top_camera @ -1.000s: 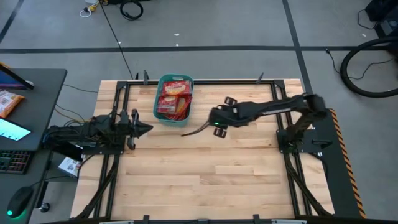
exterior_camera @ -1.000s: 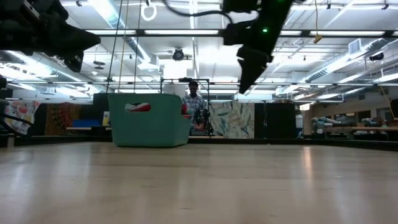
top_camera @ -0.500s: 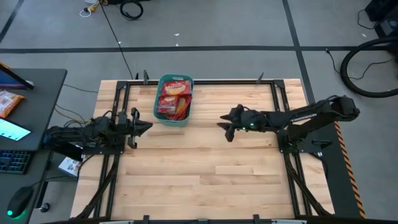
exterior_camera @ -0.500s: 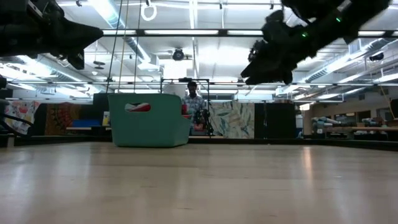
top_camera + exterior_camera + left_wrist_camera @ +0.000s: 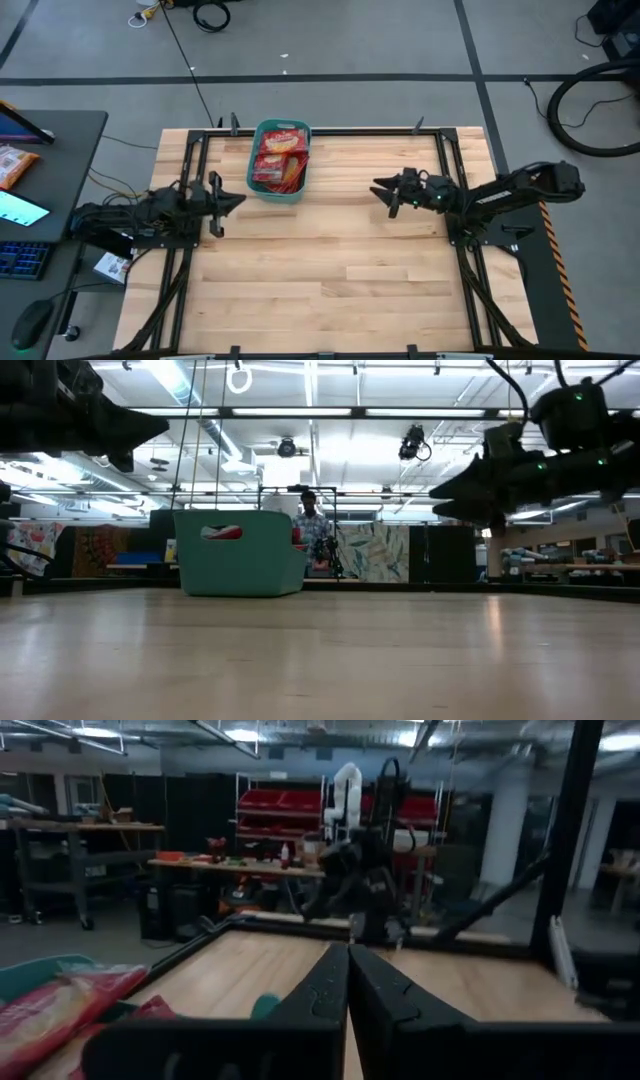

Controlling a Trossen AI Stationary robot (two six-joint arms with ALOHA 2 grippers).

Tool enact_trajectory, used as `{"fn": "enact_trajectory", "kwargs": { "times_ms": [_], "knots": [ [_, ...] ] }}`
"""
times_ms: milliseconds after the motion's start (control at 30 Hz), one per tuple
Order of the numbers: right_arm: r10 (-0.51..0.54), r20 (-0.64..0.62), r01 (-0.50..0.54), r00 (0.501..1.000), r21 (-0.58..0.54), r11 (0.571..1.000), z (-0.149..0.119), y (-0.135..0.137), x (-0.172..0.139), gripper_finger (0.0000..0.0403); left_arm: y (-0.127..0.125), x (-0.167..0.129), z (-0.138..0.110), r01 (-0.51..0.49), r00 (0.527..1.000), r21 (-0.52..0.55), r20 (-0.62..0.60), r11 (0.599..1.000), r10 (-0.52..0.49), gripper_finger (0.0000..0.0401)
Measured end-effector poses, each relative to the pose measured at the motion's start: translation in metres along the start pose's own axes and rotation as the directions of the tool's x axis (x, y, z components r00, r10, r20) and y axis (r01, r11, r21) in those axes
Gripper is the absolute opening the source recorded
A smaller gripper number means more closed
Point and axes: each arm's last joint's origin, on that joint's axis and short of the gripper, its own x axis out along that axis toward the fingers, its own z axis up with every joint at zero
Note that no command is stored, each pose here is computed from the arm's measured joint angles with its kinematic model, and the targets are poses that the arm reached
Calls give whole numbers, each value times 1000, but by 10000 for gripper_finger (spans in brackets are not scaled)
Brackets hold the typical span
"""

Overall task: Sort popcorn bags into baskets
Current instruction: Return to Home Position

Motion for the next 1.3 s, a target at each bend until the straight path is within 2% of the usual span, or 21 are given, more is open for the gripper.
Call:
{"fn": "enact_trajectory", "kwargs": {
  "times_ms": [133, 367, 500, 633, 1300],
  "knots": [
    [-11, 51, 10, 999, 18, 1000, -4, -9, -11, 191, 0, 0, -1, 0, 1000, 41, -9, 999, 0, 15],
    [27, 121, -22, 992, -45, 999, 3, -7, -13, 191, -2, -1, 10, 52, 993, 79, 101, 996, -60, 13],
    [-49, 172, 63, 984, -77, 995, 6, -9, -13, 191, -2, 0, 10, 50, 993, 93, 99, 994, -59, 13],
    [-147, 213, 153, 966, -10, 988, 7, -12, -14, 191, -2, 0, 9, 41, 994, 129, 94, 991, -54, 13],
    [-156, 215, 163, 964, -14, 987, 7, -12, -14, 193, -2, 0, 9, 44, 994, 101, 93, 994, -53, 13]
  ]
}}
